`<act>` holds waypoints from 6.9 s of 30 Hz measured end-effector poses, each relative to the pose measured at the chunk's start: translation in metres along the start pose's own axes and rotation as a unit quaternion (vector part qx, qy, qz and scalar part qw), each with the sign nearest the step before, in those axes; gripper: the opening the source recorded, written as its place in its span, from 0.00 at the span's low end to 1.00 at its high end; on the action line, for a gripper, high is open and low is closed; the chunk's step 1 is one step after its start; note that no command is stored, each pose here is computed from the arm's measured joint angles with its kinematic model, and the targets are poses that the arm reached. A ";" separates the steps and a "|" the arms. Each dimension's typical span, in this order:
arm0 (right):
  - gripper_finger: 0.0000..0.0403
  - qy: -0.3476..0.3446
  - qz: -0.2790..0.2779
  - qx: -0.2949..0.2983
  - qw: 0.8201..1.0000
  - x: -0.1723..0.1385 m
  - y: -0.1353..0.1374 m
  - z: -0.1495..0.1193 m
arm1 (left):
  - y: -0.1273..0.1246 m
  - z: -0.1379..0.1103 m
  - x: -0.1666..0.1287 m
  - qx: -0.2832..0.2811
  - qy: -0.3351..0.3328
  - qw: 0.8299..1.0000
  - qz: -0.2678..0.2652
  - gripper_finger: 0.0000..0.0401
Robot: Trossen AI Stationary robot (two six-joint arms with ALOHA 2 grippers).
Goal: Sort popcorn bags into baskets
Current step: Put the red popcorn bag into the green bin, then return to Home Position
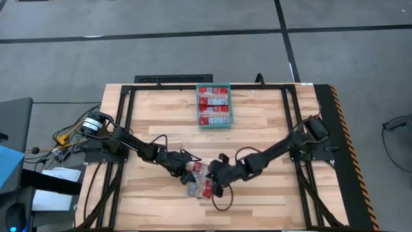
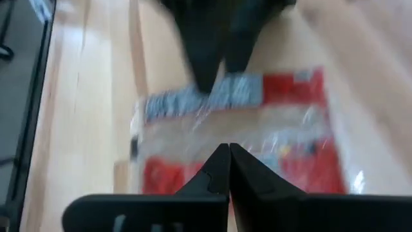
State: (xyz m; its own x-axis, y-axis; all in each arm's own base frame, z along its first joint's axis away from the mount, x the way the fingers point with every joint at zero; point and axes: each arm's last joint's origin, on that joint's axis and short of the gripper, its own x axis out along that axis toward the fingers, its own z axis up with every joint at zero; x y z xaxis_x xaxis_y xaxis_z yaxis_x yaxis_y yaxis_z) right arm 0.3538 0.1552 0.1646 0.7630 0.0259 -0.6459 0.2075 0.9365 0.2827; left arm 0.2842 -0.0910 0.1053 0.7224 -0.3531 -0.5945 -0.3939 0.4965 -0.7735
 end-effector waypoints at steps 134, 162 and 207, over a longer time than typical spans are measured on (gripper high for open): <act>0.07 0.002 -0.200 0.010 0.980 -0.134 -0.051 0.044 | -0.062 0.355 -0.153 0.453 0.067 0.854 0.248 0.43; 0.06 -0.331 -0.110 0.123 0.929 -0.289 -0.193 -0.033 | -0.083 0.203 -0.250 0.400 -0.320 0.859 0.009 0.23; 0.07 -0.334 0.055 0.131 0.932 -0.197 -0.215 -0.096 | 0.077 -0.006 -0.208 0.178 -0.503 0.845 0.034 0.23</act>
State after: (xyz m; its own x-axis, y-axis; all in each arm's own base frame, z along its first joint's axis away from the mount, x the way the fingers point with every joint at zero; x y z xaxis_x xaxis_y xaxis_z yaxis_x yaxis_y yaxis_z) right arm 0.0999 -0.0176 0.1631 0.9812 -0.1887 -0.0411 0.1806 0.8209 0.5418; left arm 0.1004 0.0157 0.1679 0.8933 0.4493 -0.0089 -0.3868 0.7585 -0.5244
